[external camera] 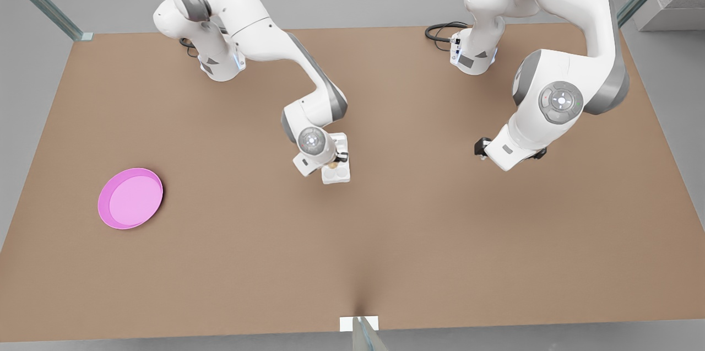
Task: Pack egg into the box and close the box lid
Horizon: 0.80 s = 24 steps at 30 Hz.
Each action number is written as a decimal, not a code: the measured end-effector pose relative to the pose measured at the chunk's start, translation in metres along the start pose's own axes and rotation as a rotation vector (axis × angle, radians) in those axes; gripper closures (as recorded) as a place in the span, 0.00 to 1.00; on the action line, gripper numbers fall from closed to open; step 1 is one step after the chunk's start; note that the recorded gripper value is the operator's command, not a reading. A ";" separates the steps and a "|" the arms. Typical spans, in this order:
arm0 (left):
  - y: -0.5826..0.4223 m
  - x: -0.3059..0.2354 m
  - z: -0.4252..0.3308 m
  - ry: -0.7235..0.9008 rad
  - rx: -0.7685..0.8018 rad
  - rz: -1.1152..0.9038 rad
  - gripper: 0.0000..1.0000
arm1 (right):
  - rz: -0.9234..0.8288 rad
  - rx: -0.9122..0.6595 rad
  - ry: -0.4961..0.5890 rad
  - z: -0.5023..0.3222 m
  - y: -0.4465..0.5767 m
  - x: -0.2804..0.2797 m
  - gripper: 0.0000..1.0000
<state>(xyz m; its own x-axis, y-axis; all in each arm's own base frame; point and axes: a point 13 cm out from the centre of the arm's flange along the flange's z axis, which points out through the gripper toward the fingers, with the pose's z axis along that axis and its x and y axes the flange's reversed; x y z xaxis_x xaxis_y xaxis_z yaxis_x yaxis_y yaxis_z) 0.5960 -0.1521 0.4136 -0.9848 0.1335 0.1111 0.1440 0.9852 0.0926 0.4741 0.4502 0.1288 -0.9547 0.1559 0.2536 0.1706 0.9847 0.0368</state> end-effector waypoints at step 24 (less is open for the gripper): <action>-0.435 0.154 0.219 0.105 -0.054 0.161 0.00 | 0.120 0.018 -0.255 -0.368 -0.446 -0.154 0.00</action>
<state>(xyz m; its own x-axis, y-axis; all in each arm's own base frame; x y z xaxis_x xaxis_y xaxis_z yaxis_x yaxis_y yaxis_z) 0.3607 -0.5366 0.1741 -0.9335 0.2738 0.2315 0.3064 0.9445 0.1183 0.6350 -0.0421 0.4293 -0.9589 0.2839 0.0037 0.2839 0.9589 0.0031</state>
